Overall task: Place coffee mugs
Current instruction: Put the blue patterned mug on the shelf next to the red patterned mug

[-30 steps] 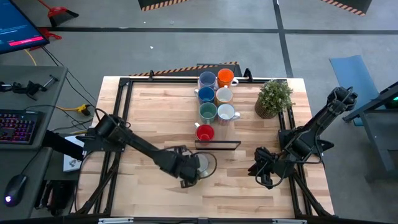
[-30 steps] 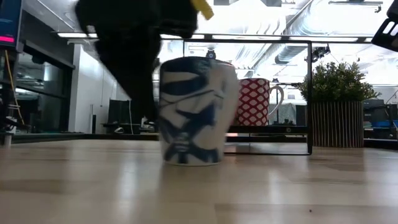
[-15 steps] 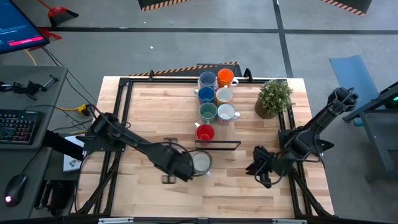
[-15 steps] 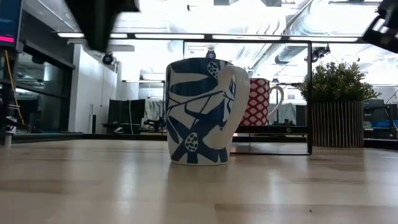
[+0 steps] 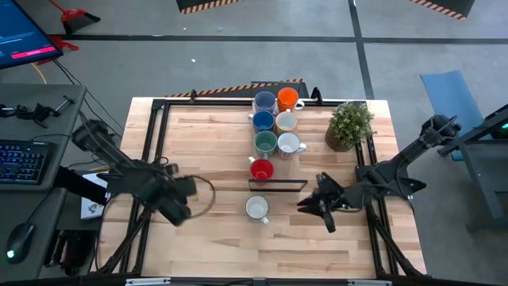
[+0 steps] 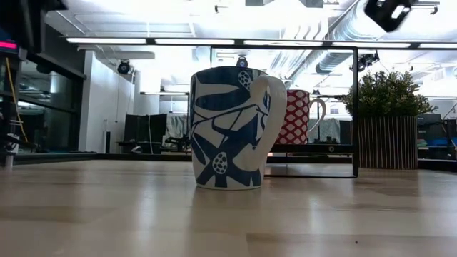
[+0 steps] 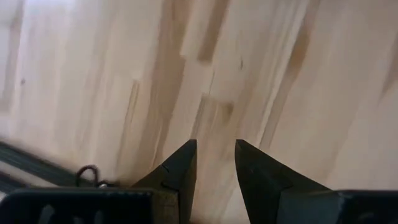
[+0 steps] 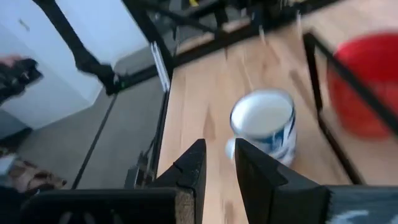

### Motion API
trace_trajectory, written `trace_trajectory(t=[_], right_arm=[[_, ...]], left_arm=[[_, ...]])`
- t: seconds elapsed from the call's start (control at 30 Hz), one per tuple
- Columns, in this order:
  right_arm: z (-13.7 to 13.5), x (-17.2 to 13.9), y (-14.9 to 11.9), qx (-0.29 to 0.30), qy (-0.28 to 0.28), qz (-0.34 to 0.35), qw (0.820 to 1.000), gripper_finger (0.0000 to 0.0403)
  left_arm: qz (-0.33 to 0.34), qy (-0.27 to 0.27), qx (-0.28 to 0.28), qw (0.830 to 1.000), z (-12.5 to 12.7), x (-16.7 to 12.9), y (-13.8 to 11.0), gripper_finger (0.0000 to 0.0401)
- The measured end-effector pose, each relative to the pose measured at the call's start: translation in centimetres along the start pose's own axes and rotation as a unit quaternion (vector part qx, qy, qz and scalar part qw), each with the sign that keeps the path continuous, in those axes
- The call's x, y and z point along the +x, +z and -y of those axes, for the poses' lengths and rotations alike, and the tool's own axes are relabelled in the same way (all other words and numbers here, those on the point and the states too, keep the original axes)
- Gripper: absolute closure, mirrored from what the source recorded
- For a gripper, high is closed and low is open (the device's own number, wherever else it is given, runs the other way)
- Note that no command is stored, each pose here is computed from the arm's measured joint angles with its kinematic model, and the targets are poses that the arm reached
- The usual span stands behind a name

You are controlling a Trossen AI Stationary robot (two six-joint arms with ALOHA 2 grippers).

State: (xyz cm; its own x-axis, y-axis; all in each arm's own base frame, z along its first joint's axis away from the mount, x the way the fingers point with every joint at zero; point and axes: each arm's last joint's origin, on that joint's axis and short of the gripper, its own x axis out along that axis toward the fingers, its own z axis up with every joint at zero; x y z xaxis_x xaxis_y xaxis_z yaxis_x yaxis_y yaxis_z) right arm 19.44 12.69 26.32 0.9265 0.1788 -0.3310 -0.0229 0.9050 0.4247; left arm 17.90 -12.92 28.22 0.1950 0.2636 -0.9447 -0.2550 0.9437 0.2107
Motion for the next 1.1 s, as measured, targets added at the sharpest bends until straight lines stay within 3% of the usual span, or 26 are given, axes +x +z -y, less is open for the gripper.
trace_trajectory(t=[0.17,0.33,0.5,0.6,0.83,1.1], right_arm=[[0.2,1.3,1.9,-0.047,-0.020,0.008,0.999,0.0336],[0.0,3.5,4.6,-0.097,-0.075,-0.063,0.990,0.0336],[0.5,5.4,6.7,-0.050,-0.183,-0.166,0.968,0.0336],[0.5,6.6,7.7,-0.023,-0.214,-0.184,0.959,0.0336],[0.0,10.9,7.5,0.063,-0.185,-0.199,0.960,0.0336],[0.0,15.6,4.7,0.184,-0.118,-0.294,0.930,0.0316]], left_arm=[[0.103,-0.037,-0.096,0.989,-2.9,0.1,-1.8,0.0302],[0.149,-0.037,-0.116,0.981,-5.1,0.7,-3.5,0.0302],[0.181,-0.031,-0.113,0.976,-6.6,1.0,-4.7,0.0302],[0.191,-0.030,-0.093,0.977,-7.1,1.1,-5.1,0.0302],[0.195,-0.020,-0.042,0.980,-7.5,1.4,-5.5,0.0302],[0.194,-0.018,-0.023,0.981,-7.5,1.4,-5.6,0.0302]])
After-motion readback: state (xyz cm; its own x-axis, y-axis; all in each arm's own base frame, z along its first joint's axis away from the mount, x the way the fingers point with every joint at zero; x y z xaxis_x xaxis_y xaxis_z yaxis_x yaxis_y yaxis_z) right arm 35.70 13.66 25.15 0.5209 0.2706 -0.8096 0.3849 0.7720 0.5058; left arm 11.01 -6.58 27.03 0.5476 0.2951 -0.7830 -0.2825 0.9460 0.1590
